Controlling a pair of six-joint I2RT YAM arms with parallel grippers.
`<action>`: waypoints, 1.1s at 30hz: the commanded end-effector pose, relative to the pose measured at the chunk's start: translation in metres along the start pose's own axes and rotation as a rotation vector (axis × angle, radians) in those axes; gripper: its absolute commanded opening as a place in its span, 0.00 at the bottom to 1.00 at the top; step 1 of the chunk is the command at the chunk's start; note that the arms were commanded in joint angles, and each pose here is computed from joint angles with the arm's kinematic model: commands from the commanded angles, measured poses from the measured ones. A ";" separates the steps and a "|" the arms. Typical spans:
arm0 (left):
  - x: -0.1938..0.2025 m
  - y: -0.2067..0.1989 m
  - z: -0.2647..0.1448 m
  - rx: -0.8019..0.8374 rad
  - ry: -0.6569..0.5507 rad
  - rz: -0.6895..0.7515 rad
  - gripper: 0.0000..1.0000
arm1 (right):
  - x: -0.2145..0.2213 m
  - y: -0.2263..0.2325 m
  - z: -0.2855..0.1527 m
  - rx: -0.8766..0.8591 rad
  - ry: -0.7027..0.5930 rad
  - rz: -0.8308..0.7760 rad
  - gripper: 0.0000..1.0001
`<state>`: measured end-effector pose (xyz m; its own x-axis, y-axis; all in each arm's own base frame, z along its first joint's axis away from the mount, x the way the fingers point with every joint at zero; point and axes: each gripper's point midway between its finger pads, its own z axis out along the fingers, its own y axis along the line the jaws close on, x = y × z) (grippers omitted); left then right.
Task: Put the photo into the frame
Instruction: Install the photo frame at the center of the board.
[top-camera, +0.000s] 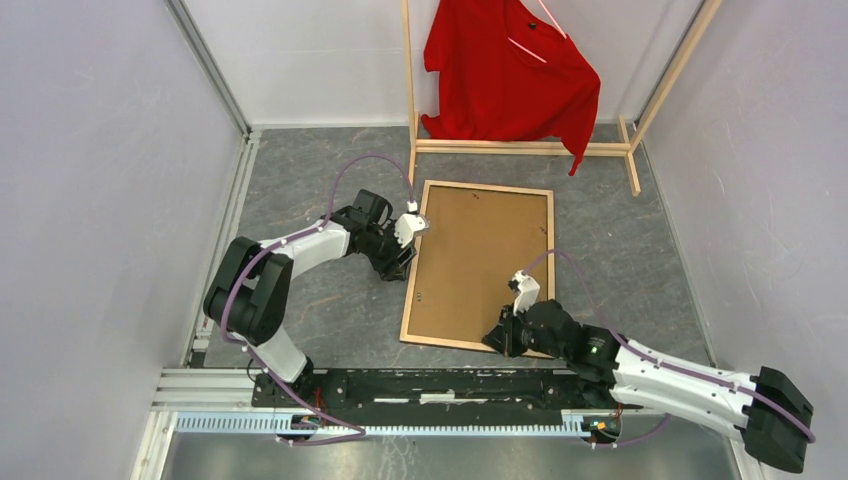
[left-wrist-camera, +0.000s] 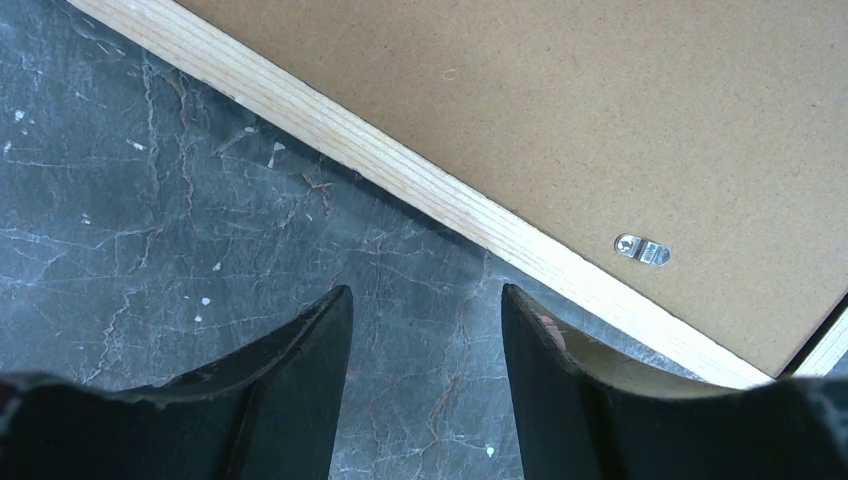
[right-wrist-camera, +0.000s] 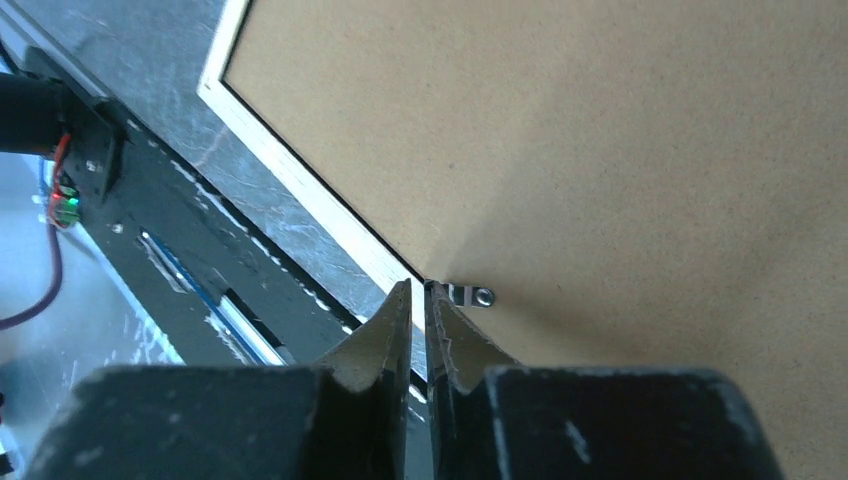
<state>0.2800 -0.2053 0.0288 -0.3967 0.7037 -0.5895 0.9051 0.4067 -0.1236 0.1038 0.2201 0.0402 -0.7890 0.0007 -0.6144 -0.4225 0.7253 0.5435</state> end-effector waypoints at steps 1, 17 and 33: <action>-0.007 -0.002 -0.004 0.001 -0.027 0.050 0.63 | -0.037 0.031 -0.011 -0.083 -0.111 -0.020 0.18; -0.009 -0.002 -0.005 0.005 -0.030 0.049 0.62 | 0.003 -0.004 -0.015 0.001 -0.016 0.036 0.16; -0.009 -0.003 -0.006 0.008 -0.027 0.055 0.61 | 0.008 -0.014 -0.005 0.036 -0.004 0.008 0.13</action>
<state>0.2794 -0.2049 0.0286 -0.3980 0.7046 -0.5875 0.9049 0.4066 -0.1253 0.0972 0.2074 0.0357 -0.8053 0.0149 -0.5927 -0.3895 0.7404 0.5478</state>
